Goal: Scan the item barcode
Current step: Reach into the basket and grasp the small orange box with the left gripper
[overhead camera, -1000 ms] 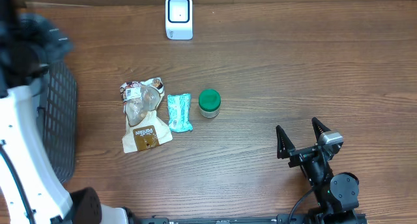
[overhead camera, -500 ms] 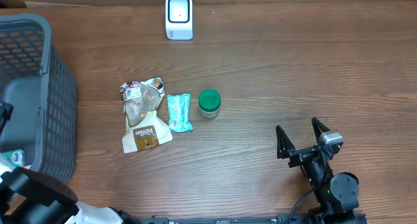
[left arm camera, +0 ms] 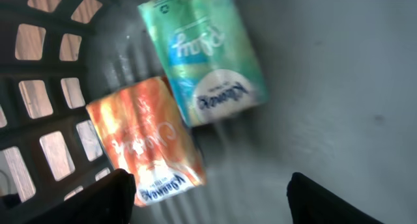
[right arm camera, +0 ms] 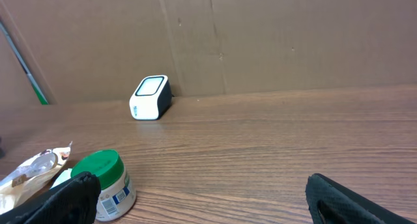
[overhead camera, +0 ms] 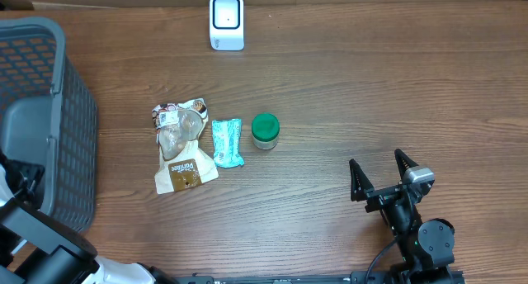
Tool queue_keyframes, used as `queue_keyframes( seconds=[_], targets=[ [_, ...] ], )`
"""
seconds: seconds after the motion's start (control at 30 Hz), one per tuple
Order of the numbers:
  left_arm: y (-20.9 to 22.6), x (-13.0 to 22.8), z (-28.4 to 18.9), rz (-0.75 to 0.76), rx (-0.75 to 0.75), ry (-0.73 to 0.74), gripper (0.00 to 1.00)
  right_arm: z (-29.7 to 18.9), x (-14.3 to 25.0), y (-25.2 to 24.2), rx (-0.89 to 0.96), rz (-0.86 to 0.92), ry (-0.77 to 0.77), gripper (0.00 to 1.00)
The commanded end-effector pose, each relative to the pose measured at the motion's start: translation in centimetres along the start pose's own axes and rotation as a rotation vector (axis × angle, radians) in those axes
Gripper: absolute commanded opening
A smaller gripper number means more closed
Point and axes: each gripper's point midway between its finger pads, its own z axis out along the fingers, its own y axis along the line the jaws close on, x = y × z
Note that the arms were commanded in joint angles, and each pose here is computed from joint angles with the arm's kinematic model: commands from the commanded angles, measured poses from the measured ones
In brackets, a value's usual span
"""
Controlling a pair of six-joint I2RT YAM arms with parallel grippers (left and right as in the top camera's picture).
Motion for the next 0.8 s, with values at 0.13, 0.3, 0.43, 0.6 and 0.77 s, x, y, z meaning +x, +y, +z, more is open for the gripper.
queue_keyframes(
  seconds=[0.13,0.3,0.43,0.6,0.77],
  targets=[
    [1.4,1.3,4.1,0.051,-0.133,0.042,0.76,0.0,0.2,-0.1,0.000,-0.004,-0.005,1.00],
    [1.3,1.7,5.4,0.060,-0.150,0.068,0.55,0.0,0.2,-0.1,0.000,-0.004,-0.005,1.00],
    [1.2,1.6,5.4,0.059,-0.147,0.066,0.06,0.0,0.2,-0.1,0.000,-0.004,-0.005,1.00],
    [0.3,2.0,4.8,0.059,-0.097,0.105,0.04,0.0,0.2,-0.1,0.000,-0.004,-0.005,1.00],
    [-2.1,0.2,0.5,0.051,0.032,0.101,0.04,0.0,0.2,-0.1,0.000,-0.004,-0.005,1.00]
  ],
)
